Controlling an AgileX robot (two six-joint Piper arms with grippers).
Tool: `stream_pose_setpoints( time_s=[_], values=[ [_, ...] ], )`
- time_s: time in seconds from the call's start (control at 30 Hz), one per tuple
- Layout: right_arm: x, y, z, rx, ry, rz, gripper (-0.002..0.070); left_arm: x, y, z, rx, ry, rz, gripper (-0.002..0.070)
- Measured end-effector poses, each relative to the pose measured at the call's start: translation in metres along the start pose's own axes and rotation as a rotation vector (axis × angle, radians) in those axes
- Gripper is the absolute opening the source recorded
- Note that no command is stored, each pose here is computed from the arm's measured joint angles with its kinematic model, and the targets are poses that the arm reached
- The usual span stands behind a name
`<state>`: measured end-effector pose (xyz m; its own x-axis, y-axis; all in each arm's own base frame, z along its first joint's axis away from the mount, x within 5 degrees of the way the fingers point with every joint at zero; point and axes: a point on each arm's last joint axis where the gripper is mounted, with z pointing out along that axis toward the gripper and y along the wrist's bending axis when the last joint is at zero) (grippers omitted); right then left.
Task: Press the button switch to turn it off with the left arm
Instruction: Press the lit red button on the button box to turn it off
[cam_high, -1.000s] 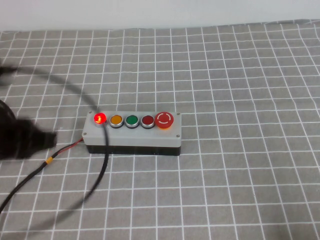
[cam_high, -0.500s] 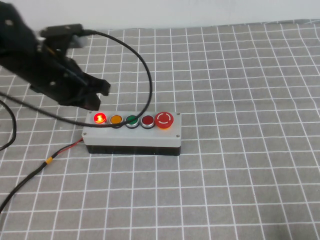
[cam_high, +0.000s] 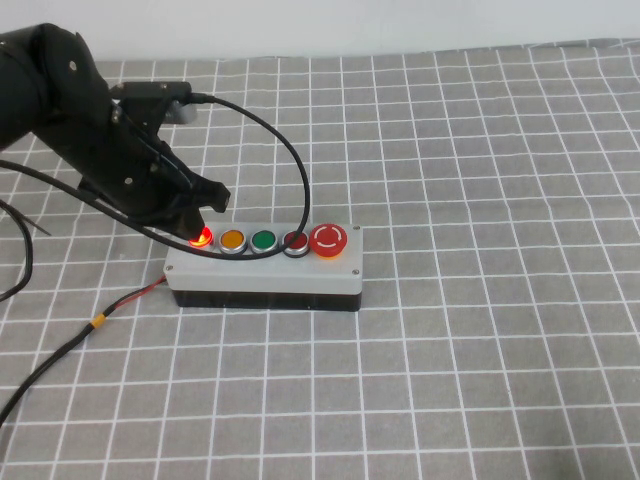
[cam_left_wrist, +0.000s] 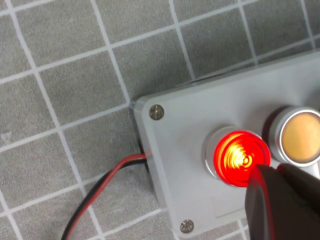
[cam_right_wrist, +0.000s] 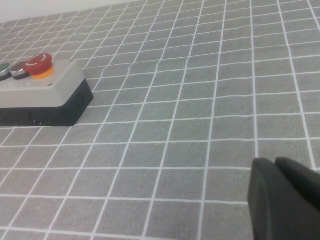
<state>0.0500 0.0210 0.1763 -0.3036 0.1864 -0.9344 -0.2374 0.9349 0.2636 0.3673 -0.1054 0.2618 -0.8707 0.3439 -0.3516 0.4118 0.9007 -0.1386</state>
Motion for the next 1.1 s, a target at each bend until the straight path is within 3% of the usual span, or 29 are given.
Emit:
stream_pose_setpoints(
  time_s=[1.1],
  values=[
    [0.0, 0.0, 0.0, -0.001, 0.0, 0.003, -0.0017, -0.003, 0.004, 0.017, 0.005, 0.043, 0.0, -0.0003]
  ],
)
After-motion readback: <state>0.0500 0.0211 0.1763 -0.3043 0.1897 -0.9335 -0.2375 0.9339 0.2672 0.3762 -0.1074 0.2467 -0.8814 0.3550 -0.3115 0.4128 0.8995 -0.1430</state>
